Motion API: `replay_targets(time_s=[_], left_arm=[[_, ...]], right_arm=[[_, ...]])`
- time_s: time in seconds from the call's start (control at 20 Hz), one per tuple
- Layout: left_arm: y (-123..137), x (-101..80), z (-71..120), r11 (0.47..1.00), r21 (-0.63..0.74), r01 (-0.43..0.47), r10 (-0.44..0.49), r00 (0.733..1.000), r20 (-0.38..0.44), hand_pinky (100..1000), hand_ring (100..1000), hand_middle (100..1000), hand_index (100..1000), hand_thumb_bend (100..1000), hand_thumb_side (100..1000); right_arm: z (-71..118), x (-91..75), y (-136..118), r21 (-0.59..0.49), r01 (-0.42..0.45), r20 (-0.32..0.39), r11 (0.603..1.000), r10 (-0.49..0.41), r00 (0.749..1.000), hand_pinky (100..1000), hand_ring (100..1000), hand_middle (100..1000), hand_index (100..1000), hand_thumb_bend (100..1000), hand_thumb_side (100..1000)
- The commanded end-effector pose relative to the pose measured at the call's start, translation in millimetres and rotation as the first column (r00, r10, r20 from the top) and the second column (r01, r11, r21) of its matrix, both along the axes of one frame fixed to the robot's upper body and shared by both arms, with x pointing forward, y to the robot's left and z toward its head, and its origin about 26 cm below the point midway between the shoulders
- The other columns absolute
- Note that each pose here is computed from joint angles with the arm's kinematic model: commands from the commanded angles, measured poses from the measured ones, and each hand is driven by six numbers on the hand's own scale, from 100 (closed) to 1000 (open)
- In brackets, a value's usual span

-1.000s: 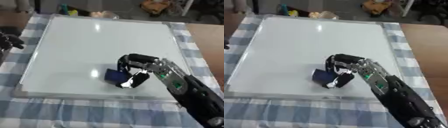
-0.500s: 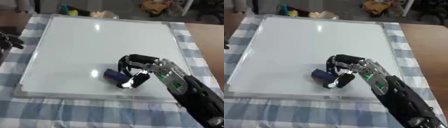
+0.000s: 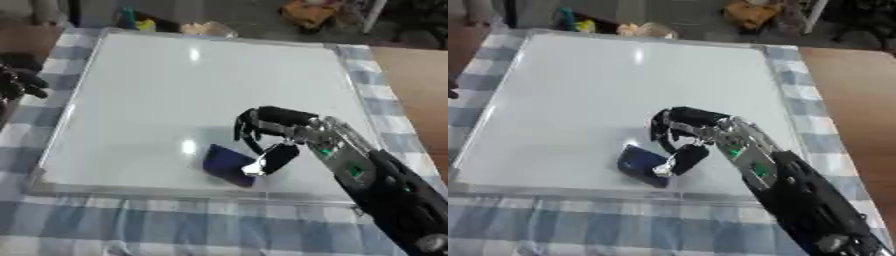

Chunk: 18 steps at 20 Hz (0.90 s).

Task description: Wipe the whiteboard clean with a brush.

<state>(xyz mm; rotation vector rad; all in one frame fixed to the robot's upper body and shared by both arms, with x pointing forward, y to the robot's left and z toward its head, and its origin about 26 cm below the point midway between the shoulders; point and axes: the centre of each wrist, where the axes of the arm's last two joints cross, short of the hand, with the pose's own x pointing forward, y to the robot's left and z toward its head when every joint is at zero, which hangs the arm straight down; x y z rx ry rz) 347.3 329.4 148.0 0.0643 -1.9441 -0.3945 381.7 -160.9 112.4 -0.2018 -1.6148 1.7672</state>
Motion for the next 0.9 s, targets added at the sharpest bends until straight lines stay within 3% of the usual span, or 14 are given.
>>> replay_targets(time_s=[0.05,0.9], left_arm=[[0.3,0.9,11.3,1.0,0.007,0.009,-0.009,0.999,0.031,557,573,621,729,677,969],[0.4,0.9,11.9,1.0,0.008,0.011,-0.012,0.999,0.032,558,574,621,729,676,968]], right_arm=[[10.5,1.0,-4.4,0.008,0.008,0.03,1.0,-0.008,1.0,535,623,642,282,416,521],[4.4,-0.5,1.0,-0.02,-0.015,0.02,1.0,0.016,1.0,534,611,626,276,414,515]])
